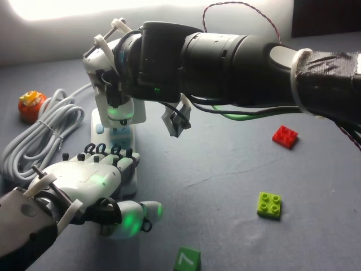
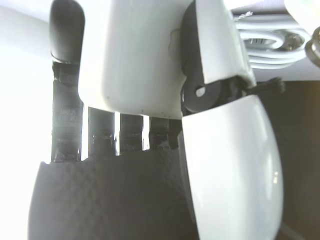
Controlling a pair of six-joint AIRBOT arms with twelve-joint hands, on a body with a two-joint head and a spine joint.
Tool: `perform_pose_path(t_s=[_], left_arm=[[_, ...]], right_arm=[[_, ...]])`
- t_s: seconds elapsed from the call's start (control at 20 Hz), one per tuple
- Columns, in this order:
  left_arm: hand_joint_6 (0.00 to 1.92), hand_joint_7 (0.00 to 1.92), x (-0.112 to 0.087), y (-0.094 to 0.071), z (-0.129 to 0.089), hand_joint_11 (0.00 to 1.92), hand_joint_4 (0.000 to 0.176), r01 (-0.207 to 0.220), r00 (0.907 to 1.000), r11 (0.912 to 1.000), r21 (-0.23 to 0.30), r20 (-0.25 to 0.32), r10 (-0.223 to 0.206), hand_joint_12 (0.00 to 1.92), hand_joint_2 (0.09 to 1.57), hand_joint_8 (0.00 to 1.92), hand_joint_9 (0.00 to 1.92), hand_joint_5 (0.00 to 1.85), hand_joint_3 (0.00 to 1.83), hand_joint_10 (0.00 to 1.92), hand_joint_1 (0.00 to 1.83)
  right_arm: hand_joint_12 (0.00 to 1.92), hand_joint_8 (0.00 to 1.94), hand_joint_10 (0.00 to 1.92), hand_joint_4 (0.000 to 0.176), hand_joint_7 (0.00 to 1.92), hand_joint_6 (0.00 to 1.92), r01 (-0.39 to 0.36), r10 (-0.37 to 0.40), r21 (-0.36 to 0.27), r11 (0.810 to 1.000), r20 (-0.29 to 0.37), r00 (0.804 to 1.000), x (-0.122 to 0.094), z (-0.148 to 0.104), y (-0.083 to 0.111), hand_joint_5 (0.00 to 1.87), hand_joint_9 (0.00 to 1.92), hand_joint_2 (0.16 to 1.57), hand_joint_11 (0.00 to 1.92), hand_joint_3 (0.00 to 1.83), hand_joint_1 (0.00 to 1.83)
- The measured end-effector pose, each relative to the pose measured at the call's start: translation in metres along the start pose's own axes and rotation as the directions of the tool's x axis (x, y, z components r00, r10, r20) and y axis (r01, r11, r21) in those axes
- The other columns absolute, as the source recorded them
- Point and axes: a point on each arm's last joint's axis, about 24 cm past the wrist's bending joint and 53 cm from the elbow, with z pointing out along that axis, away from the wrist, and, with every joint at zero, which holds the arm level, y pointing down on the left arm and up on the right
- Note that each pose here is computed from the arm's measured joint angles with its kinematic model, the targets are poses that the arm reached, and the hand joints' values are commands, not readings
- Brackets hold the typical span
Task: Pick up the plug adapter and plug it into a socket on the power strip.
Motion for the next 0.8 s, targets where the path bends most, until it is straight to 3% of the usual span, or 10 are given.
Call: perform_pose_path(t_s=[0.3,0.55,0.8], left_arm=[[0.0,0.05,0.001,-0.001,0.0,0.0,0.0,0.0,1.0,1.0,0.002,-0.003,0.0,0.0,1.3,0.0,0.03,0.06,0.0,0.0,0.0],[0.0,0.07,0.003,0.004,-0.001,0.02,0.0,-0.02,0.9993,0.9998,-0.009,-0.031,0.02,0.01,1.29,0.0,0.05,0.08,0.0,0.01,0.0],[0.01,0.05,0.002,0.005,-0.003,0.0,0.0,-0.021,0.9988,0.9997,-0.007,-0.043,0.021,0.0,1.3,0.0,0.04,0.06,0.0,0.0,0.0]], right_arm=[[1.15,0.88,1.09,0.0,1.03,0.99,0.001,-0.001,-0.001,1.0,-0.004,1.0,0.005,0.001,-0.001,0.94,0.99,1.09,0.81,0.0,1.38],[1.13,0.84,1.05,0.0,1.05,0.98,0.091,-0.091,-0.022,0.996,-0.022,0.996,0.025,0.0,0.005,0.95,1.01,1.08,0.84,0.0,1.38],[1.13,0.88,1.06,0.0,1.03,0.96,0.113,-0.114,-0.025,0.993,-0.025,0.993,0.028,-0.002,0.008,0.96,1.01,1.09,0.84,0.0,1.38]])
